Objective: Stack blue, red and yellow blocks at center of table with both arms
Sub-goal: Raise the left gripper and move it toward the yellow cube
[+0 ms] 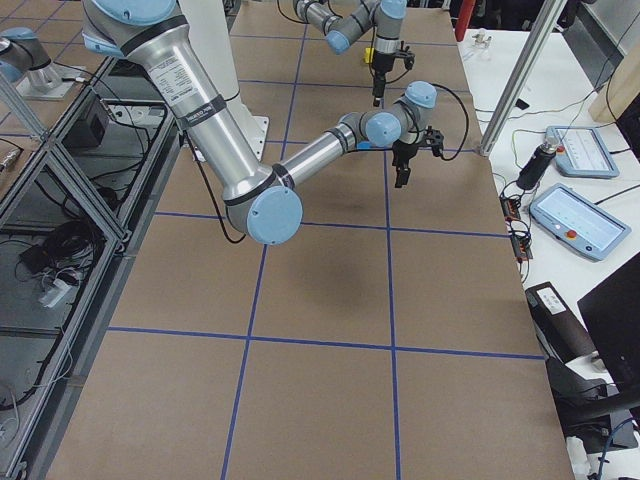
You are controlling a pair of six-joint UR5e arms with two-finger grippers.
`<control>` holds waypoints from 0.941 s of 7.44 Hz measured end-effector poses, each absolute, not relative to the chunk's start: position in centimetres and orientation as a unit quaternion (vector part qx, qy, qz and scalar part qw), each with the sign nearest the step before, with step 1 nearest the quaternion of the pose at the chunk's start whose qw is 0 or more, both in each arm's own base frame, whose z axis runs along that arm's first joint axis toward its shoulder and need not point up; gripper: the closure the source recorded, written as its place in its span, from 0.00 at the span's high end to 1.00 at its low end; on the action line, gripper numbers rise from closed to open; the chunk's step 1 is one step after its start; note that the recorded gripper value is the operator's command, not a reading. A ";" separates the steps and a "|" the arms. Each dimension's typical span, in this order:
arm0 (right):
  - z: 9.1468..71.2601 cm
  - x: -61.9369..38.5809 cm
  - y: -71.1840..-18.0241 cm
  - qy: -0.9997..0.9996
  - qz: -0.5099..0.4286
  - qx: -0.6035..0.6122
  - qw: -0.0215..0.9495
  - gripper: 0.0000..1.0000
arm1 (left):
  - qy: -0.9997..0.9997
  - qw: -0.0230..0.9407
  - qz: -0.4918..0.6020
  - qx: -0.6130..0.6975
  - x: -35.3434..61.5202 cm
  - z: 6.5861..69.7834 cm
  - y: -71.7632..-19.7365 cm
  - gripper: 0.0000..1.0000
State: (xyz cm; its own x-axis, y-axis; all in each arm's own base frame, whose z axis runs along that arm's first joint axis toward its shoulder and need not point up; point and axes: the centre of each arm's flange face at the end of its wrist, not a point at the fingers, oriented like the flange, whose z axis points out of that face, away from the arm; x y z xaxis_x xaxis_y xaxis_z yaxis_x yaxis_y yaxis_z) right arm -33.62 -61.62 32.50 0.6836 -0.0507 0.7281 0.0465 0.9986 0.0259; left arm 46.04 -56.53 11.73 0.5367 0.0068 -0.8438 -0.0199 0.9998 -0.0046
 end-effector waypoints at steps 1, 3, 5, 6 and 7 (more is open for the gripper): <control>32.5 -33.6 -61.6 -0.397 -0.027 0.003 0.917 0.99 | 0.479 0.878 -0.002 0.007 41.6 15.7 -56.6 1.00; 32.5 -33.5 -61.7 -0.397 -0.026 0.004 0.917 0.99 | 0.450 0.893 -0.019 0.016 34.7 24.8 -57.3 1.00; 32.3 -33.5 -61.7 -0.397 -0.027 0.005 0.917 0.99 | 0.414 0.910 -0.012 0.019 28.9 35.0 -58.1 1.00; 32.3 -33.6 -61.6 -0.397 -0.027 0.005 0.917 0.99 | 0.399 0.917 -0.014 0.019 25.9 39.6 -58.5 1.00; 32.3 -33.8 -61.5 -0.397 -0.028 0.005 0.917 0.99 | 0.384 0.923 -0.023 0.014 23.0 43.7 -59.3 1.00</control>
State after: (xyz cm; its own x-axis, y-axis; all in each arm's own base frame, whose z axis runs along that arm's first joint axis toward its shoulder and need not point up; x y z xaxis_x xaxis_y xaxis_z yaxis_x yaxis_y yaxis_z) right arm -33.79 -61.55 32.33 0.6836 -0.0546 0.7278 0.0470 0.9984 0.0308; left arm 23.04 -59.27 43.71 0.7033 -0.0306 -0.7102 0.0529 0.9986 0.0093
